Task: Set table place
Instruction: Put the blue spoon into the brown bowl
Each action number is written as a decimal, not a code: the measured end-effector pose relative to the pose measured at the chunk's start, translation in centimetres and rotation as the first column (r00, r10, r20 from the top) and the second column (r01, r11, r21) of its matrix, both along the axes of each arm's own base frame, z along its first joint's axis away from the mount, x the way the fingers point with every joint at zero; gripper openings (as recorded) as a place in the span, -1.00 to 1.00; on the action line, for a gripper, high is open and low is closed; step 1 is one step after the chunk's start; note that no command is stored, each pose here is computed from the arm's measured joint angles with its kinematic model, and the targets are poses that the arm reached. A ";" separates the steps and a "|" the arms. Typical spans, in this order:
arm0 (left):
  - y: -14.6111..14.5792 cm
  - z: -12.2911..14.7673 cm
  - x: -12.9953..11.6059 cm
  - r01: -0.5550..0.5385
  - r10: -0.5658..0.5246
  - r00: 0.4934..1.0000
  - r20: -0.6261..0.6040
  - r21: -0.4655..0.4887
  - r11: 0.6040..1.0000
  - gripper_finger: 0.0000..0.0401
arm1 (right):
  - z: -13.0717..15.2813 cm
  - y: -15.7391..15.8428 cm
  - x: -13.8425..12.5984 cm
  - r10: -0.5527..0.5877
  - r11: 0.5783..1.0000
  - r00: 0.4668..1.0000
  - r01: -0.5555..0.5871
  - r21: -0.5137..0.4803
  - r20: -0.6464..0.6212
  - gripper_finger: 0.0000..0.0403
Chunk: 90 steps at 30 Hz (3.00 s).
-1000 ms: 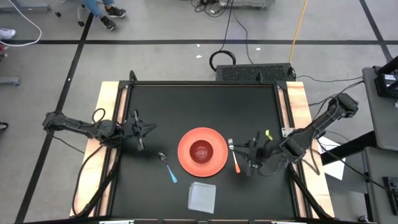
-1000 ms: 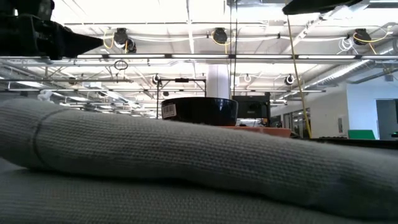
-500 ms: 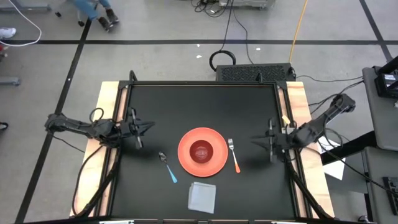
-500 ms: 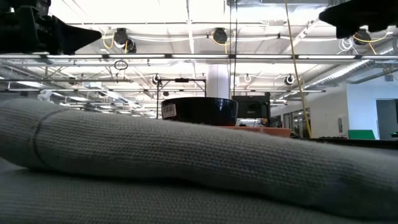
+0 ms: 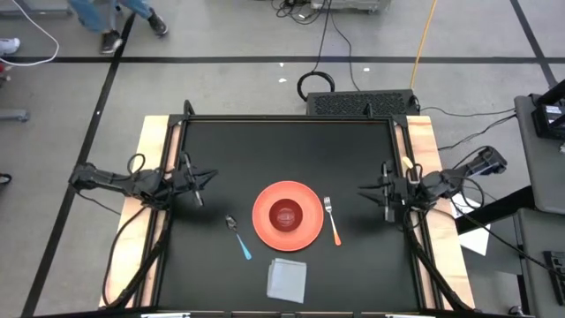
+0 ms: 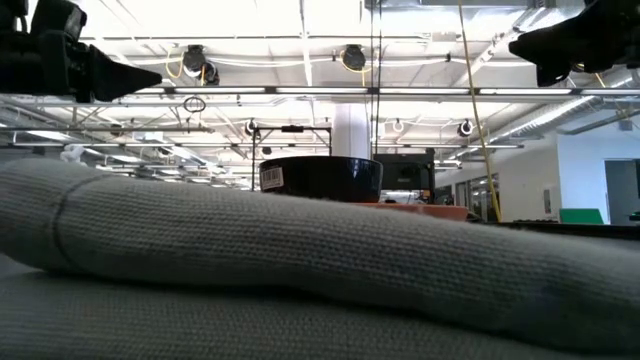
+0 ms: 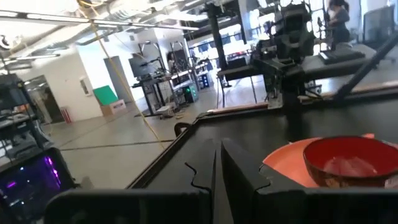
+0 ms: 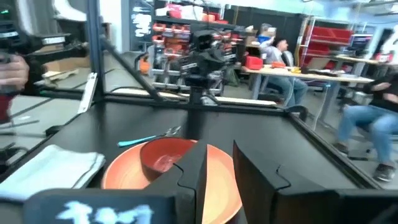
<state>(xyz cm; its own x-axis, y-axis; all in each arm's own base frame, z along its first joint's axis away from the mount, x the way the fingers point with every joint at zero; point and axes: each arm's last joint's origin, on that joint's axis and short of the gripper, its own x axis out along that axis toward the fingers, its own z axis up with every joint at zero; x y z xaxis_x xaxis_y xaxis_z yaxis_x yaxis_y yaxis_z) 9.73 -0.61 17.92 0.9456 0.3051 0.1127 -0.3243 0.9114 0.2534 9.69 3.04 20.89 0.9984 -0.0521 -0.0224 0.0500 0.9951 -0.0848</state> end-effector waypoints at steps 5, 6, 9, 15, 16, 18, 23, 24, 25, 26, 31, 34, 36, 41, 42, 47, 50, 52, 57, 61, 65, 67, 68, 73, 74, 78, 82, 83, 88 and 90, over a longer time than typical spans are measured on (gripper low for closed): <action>0.1 -0.1 -0.3 -0.003 0.003 1.000 0.000 -0.011 1.000 -0.84 | 0.2 -0.7 0.0 -0.029 1.000 0.999 0.029 0.011 0.022 -0.67; 0.1 -0.2 -0.3 -0.001 0.001 1.000 -0.005 -0.010 1.000 -0.84 | 0.3 -0.8 0.0 -0.023 1.000 0.999 0.023 0.014 0.029 -0.67; 0.0 -0.6 -0.3 0.010 -0.010 0.999 -0.039 -0.018 1.000 -0.84 | 0.5 -0.9 -0.2 0.001 1.000 0.998 -0.002 0.021 0.056 -0.67; -0.3 -0.6 -0.2 0.135 -0.136 0.990 -0.040 -0.021 0.991 -0.84 | -0.9 -0.9 -0.2 0.005 1.000 0.996 -0.006 0.010 0.091 -0.67; -0.4 -0.6 -0.2 0.149 -0.150 0.988 -0.043 -0.020 0.989 -0.84 | -1.1 -0.9 -0.2 0.016 1.000 0.995 -0.017 0.008 0.103 -0.67; -0.4 -0.6 -0.2 0.158 -0.159 0.986 -0.041 -0.028 0.987 -0.84 | -1.7 -0.8 -0.2 0.028 1.000 0.991 -0.027 -0.004 0.127 -0.67; -0.5 -0.6 -0.2 0.193 -0.195 0.980 -0.038 -0.046 0.980 -0.84 | -1.9 -0.9 -0.4 0.025 0.999 0.975 -0.017 -0.036 0.222 -0.67; -0.5 -0.6 -0.2 0.207 -0.209 0.977 -0.038 -0.046 0.977 -0.84 | -1.7 -0.9 -0.5 0.022 0.999 0.969 -0.013 -0.038 0.244 -0.67; -0.6 -0.7 -0.2 0.218 -0.219 0.975 -0.038 -0.047 0.975 -0.84 | -1.5 -0.9 -0.6 0.021 0.999 0.963 -0.012 -0.034 0.269 -0.67; -0.6 -0.7 -0.2 0.221 -0.223 0.974 -0.039 -0.047 0.974 -0.84 | -1.5 -1.0 -0.6 0.020 0.999 0.961 -0.010 -0.036 0.276 -0.67; -0.6 -0.7 -0.2 0.224 -0.226 0.973 -0.040 -0.050 0.973 -0.84 | -1.5 -1.0 -0.6 0.019 0.999 0.962 -0.008 -0.041 0.273 -0.67; -0.6 -0.7 -0.2 0.225 -0.228 0.973 -0.036 -0.064 0.972 -0.84 | -1.6 -0.9 -0.6 0.019 0.999 0.963 -0.007 -0.045 0.268 -0.67; -0.6 -0.7 -0.2 0.226 -0.228 0.973 -0.033 -0.074 0.971 -0.84 | -1.6 -0.9 -0.6 0.018 0.999 0.963 -0.005 -0.050 0.267 -0.67; -0.6 -0.7 -0.2 0.224 -0.227 0.973 -0.032 -0.079 0.971 -0.84 | -1.8 -0.9 -0.5 0.018 1.000 0.966 -0.020 0.004 0.256 -0.67; -0.5 -0.7 -0.2 0.218 -0.221 0.975 -0.033 -0.076 0.973 -0.84 | -1.8 -0.9 -0.5 0.019 1.000 0.967 -0.023 0.012 0.254 -0.67; -0.5 -0.7 -0.2 0.210 -0.213 0.977 -0.034 -0.073 0.975 -0.84 | -1.8 -0.9 -0.5 0.042 0.999 0.967 -0.046 0.007 0.253 -0.67; -0.5 -0.7 -0.2 0.206 -0.208 0.977 -0.043 -0.043 0.978 -0.84 | -1.8 -0.9 -0.5 0.042 0.999 0.967 -0.046 0.010 0.252 -0.67; -0.5 -0.7 -0.2 0.202 -0.202 0.978 -0.051 -0.015 0.979 -0.84 | -1.8 -0.9 -0.5 0.042 0.999 0.967 -0.046 0.009 0.252 -0.67; -0.5 -0.7 -0.2 0.200 -0.200 0.978 -0.056 0.002 0.980 -0.84 | -1.8 -0.9 -0.5 0.043 0.999 0.967 -0.045 0.003 0.251 -0.67; -0.6 -0.7 -0.2 0.232 -0.234 0.971 -0.036 -0.058 0.971 -0.84 | -1.9 -0.9 -0.5 0.043 0.999 0.968 -0.045 0.002 0.249 -0.67; -0.6 -0.7 -0.2 0.233 -0.235 0.971 -0.035 -0.064 0.970 -0.84 | -1.9 -0.9 -0.5 0.043 0.999 0.968 -0.040 -0.016 0.248 -0.67; -0.6 -0.7 -0.2 0.233 -0.236 0.971 -0.033 -0.070 0.970 -0.84 | -1.9 -0.9 -0.5 0.043 0.999 0.968 -0.040 -0.016 0.248 -0.67; -0.6 -0.7 -0.2 0.233 -0.236 0.971 -0.032 -0.071 0.970 -0.84 | -1.8 -0.9 -0.5 0.042 0.999 0.968 -0.040 -0.016 0.249 -0.67; -0.6 -0.7 -0.2 0.233 -0.235 0.971 -0.038 -0.052 0.971 -0.84 | -1.8 -0.9 -0.5 0.041 0.999 0.968 -0.039 -0.015 0.249 -0.67; -0.6 -0.7 -0.2 0.233 -0.235 0.971 -0.038 -0.050 0.971 -0.84 | -1.8 -0.9 -0.5 0.041 0.999 0.968 -0.039 -0.015 0.249 -0.67; -0.6 -0.7 -0.2 0.236 -0.239 0.971 -0.031 -0.070 0.969 -0.84 | -1.9 -0.9 -0.5 0.041 0.999 0.968 -0.038 -0.015 0.249 -0.67; -0.6 -0.7 -0.2 0.242 -0.245 0.969 -0.012 -0.127 0.962 -0.84 | -1.9 -0.9 -0.5 0.040 0.999 0.968 -0.038 -0.015 0.249 -0.67; -0.6 -0.7 -0.2 0.248 -0.252 0.968 -0.011 -0.141 0.959 -0.84 | -1.9 -0.9 -0.5 0.040 0.999 0.968 -0.037 -0.015 0.249 -0.67; -0.9 -1.1 0.2 0.301 -0.315 0.948 -0.050 -0.184 0.936 -0.84 | -1.9 -0.9 -0.5 0.040 0.999 0.968 -0.036 -0.018 0.248 -0.67; -0.9 -0.8 0.4 0.299 -0.317 0.946 -0.061 -0.203 0.932 -0.84 | -1.9 -0.9 -0.5 0.039 0.999 0.968 -0.035 -0.022 0.248 -0.67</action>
<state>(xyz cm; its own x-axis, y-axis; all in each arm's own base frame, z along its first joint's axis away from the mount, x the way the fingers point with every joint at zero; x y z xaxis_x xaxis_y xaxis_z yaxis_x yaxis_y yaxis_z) 10.12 -1.55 17.11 0.9999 0.0040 -0.0094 -0.0032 0.9966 0.0828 9.17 2.18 19.02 0.9737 -0.0130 0.2273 0.0346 0.9952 -0.0916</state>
